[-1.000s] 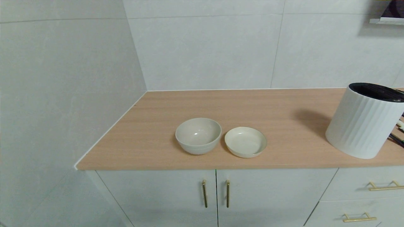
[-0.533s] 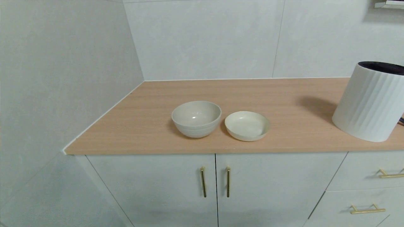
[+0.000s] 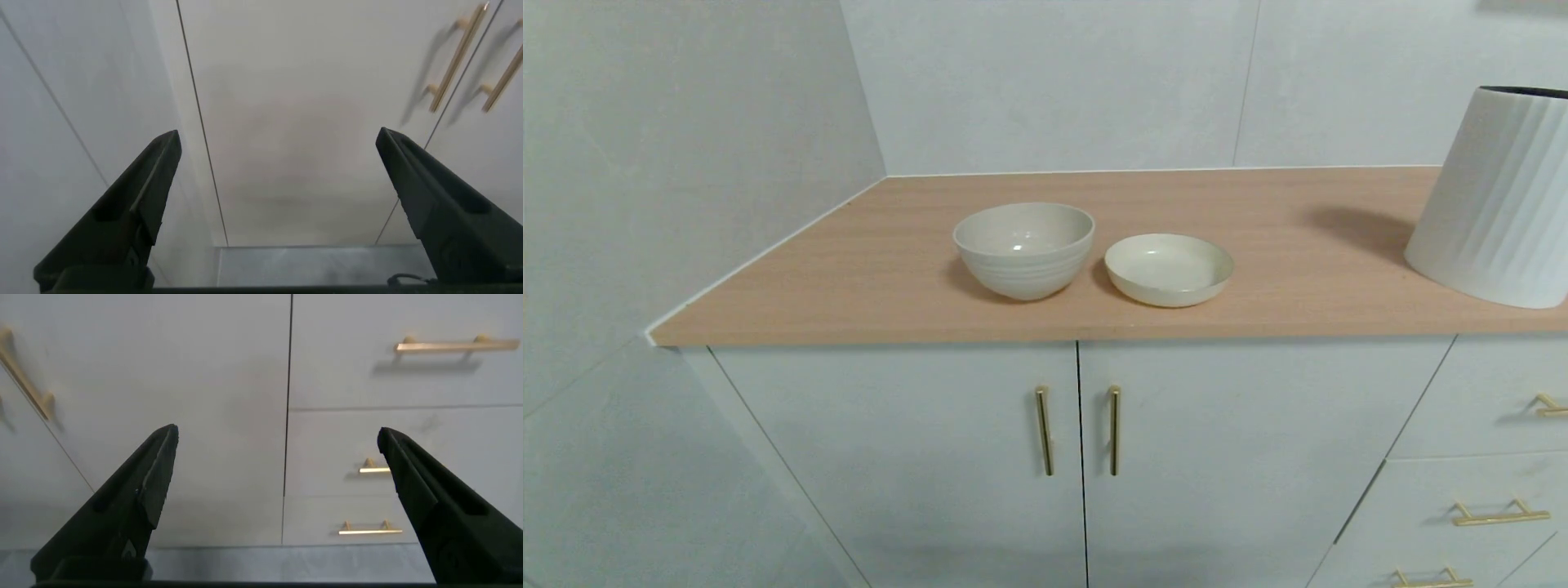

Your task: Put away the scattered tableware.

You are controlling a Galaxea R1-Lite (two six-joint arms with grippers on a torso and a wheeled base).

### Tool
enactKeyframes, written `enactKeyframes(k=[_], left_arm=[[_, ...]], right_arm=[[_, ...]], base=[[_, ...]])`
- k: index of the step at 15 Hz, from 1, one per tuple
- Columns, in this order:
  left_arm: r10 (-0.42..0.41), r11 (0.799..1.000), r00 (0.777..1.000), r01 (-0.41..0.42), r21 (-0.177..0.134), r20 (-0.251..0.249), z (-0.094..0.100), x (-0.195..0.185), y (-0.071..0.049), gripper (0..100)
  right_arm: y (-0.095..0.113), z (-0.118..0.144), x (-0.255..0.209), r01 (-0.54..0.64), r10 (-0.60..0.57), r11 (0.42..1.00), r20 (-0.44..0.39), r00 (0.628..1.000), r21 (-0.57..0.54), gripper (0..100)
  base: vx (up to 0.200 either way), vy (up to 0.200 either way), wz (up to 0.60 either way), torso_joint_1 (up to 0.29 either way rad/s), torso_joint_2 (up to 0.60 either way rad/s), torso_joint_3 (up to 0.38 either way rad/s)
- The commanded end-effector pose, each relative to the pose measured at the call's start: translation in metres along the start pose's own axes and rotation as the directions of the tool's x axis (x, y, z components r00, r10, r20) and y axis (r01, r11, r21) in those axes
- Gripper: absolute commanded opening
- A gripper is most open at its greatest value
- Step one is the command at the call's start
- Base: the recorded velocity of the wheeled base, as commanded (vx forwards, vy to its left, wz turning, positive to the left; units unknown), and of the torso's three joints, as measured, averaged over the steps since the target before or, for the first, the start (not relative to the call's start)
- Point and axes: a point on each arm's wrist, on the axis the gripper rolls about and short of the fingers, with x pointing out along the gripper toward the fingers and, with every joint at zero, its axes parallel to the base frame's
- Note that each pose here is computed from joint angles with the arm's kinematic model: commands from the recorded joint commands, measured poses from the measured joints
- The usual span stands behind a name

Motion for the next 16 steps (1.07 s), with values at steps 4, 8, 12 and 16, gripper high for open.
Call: enactKeyframes(k=[4,8,12,16], left_arm=[[0.0,1.0,1.0,0.0,0.0,0.0,0.0,0.0,0.0,100],[0.0,1.0,1.0,0.0,-0.001,0.0,0.0,0.0,0.0,100],[0.0,1.0,1.0,0.0,-0.001,0.0,0.0,0.0,0.0,100],[0.0,1.0,1.0,0.0,-0.001,0.0,0.0,0.0,0.0,100]], right_arm=[[0.0,0.0002,0.0001,-0.001,0.001,1.0,0.001,1.0,0.0,100],[0.0,0.0001,0.0001,-0.001,0.001,1.0,-0.001,1.0,0.0,100],[0.0,0.0001,0.0001,-0.001,0.001,1.0,-0.001,1.0,0.0,100],[0.0,0.0001,0.0001,-0.001,0.001,1.0,-0.001,1.0,-0.002,100]], base=[[0.0,0.0,0.0,-0.133,0.45,0.317],[0.0,0.0,0.0,-0.055,0.25,0.177],[0.0,0.0,0.0,-0.005,0.02,0.01],[-0.15,0.0,0.0,0.001,0.0,0.001]])
